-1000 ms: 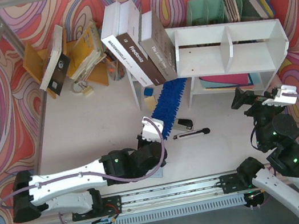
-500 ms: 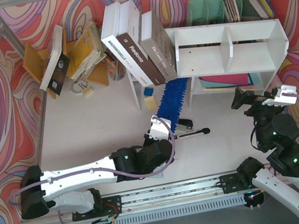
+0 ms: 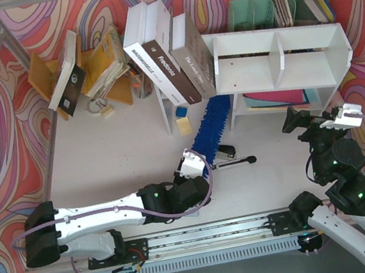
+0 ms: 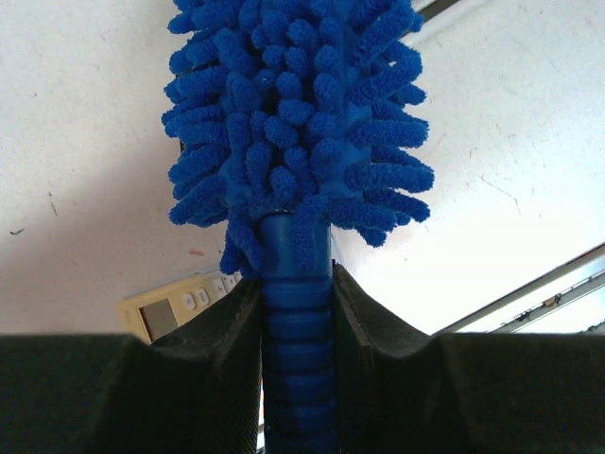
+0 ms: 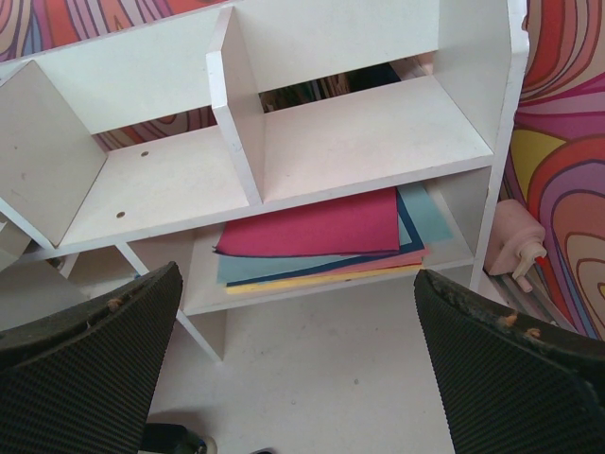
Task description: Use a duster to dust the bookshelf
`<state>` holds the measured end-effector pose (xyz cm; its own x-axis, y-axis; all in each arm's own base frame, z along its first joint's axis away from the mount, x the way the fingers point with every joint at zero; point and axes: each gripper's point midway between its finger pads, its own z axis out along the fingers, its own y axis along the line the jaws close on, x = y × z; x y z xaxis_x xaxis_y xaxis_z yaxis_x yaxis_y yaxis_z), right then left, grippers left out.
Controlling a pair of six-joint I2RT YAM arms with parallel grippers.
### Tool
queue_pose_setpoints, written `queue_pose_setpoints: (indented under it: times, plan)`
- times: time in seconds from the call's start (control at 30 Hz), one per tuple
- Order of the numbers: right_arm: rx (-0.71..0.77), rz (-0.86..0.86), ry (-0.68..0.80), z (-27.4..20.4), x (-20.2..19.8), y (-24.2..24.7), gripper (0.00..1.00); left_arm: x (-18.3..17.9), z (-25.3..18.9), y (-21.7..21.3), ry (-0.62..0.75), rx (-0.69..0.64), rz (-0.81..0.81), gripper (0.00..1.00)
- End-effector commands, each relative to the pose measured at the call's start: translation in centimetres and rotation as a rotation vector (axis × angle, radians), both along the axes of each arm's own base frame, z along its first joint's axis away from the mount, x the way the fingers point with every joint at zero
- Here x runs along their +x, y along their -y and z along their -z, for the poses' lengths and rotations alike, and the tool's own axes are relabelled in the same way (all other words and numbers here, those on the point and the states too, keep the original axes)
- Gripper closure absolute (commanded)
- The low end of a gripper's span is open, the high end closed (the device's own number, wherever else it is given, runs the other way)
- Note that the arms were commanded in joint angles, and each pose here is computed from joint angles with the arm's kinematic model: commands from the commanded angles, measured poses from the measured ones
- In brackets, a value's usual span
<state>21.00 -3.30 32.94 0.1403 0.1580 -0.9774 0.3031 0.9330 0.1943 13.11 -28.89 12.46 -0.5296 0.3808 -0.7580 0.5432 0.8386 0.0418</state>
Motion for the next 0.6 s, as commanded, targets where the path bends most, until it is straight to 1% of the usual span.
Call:
queue_pose_setpoints:
  times: [0.0,0.13,0.23,0.4,0.5,0.57]
  plan:
    - [-0.006,0.005,0.002,0.0,0.1,0.0,0.01,-1.7,1.0,0.4,-0.063,0.006,0.072,1.00]
    - [-0.006,0.005,0.000,0.0,0.1,0.0,0.01,-1.7,0.5,0.0,-0.060,0.002,0.067,1.00]
    - [-0.004,0.006,0.002,0.0,0.1,0.1,0.01,-1.2,-1.3,-0.6,-0.022,-0.035,0.052,1.00]
    - [-0.002,0.004,0.004,0.0,0.0,0.1,0.01,-0.3,-5.8,-2.2,0.058,-0.125,0.022,1.00]
    - [-0.003,0.002,0.003,0.0,0.0,0.0,0.01,-0.3,-8.6,-2.6,0.077,-0.216,0.016,1.00]
    - [-0.002,0.003,0.004,0.0,0.0,0.0,0.01,-0.4,-9.5,-2.6,0.075,-0.253,0.022,1.00]
